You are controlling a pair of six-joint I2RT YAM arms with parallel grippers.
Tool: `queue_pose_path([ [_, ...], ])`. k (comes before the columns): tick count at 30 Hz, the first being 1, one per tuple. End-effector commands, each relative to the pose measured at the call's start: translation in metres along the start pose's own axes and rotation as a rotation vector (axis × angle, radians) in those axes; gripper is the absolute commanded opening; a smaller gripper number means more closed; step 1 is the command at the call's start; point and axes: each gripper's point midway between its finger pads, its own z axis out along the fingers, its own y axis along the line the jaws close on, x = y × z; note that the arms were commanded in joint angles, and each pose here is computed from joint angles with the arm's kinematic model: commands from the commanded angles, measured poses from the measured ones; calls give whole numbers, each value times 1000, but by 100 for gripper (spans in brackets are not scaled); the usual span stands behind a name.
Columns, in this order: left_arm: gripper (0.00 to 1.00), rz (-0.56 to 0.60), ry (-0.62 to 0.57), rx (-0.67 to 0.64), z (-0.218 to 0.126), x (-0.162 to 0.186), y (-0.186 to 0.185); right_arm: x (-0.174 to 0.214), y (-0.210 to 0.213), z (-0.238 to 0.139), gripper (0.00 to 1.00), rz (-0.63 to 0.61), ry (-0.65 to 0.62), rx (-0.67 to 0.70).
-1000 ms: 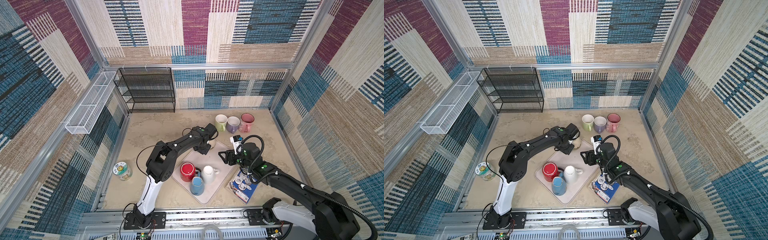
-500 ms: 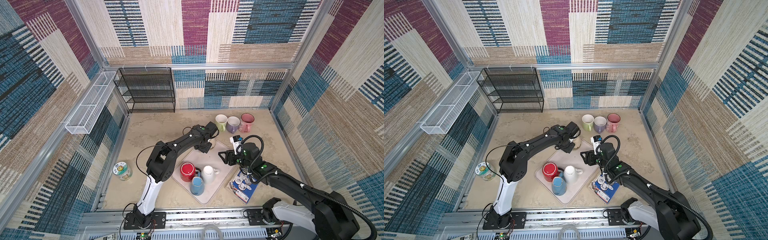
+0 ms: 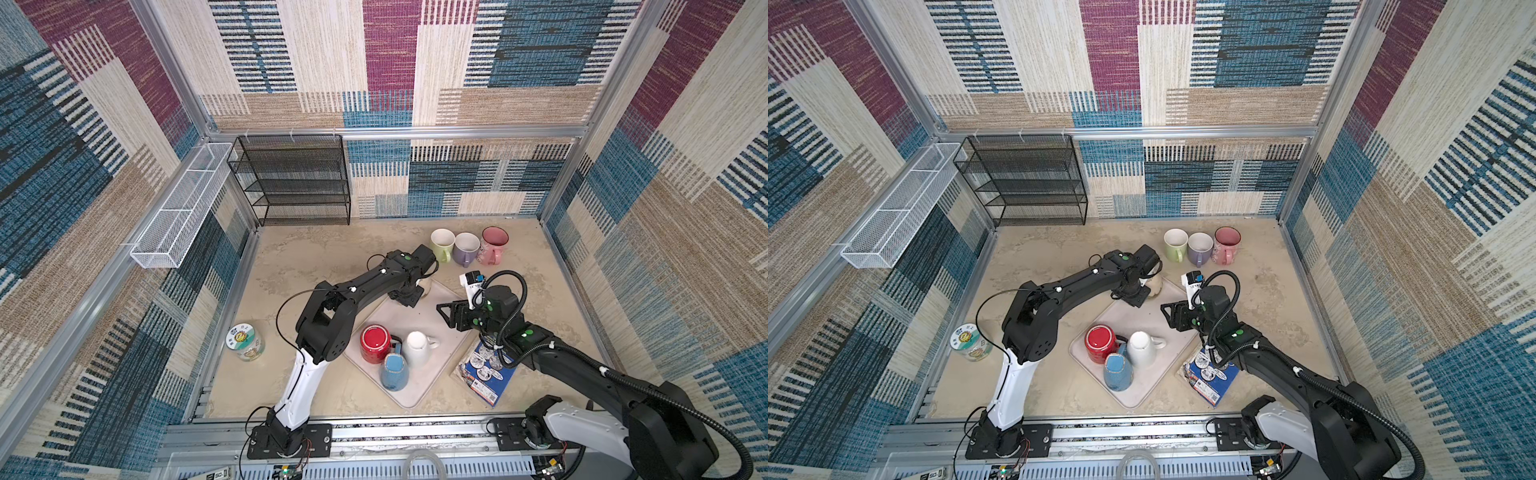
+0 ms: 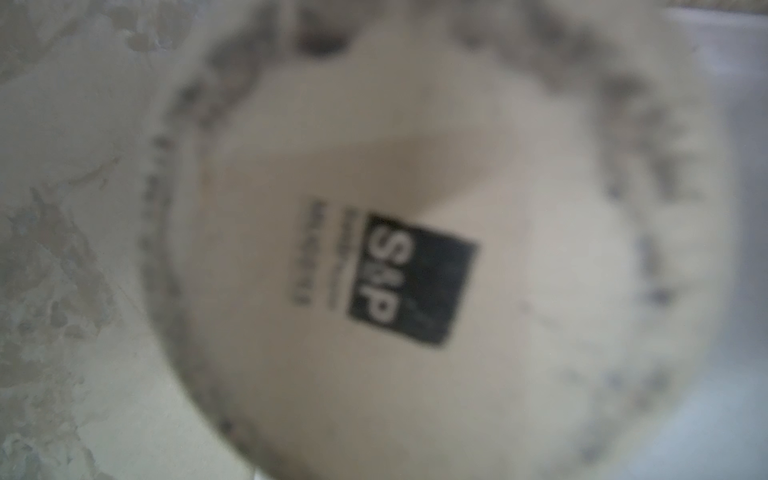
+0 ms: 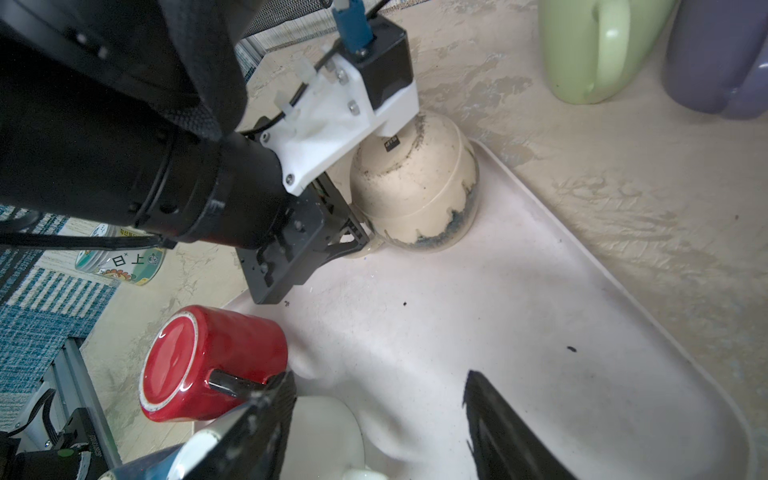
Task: Turn the mug right side up
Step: 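Lift the cream mug off the tray by its handle with the left gripper, then turn the cream mug sideways with the left gripper while the right gripper approaches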
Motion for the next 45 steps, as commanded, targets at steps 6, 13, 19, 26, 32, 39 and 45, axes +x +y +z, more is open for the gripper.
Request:
queue_pose_path([
  [6, 9, -1, -16, -23, -9, -5, 5, -6, 4, 0, 67, 3, -19, -19],
  [13, 0, -13, -32, -9, -17, -8, 5, -5, 5, 2, 67, 1, -14, -22],
  [19, 0, -45, -103, 76, -47, -19, 0, -6, 11, 2, 67, 6, -17, -60],
  [26, 0, -99, -215, 228, -86, -30, -8, -4, 20, 0, 67, 49, -15, -165],
  [32, 0, -161, -276, 354, -102, -33, -13, -7, 28, -5, 66, 86, -16, -252],
  [39, 0, -269, -436, 573, -133, -41, -12, -11, 37, -14, 66, 132, -22, -387],
  [45, 0, -299, -560, 711, -166, -48, -14, -15, 50, -17, 65, 161, -10, -503],
])
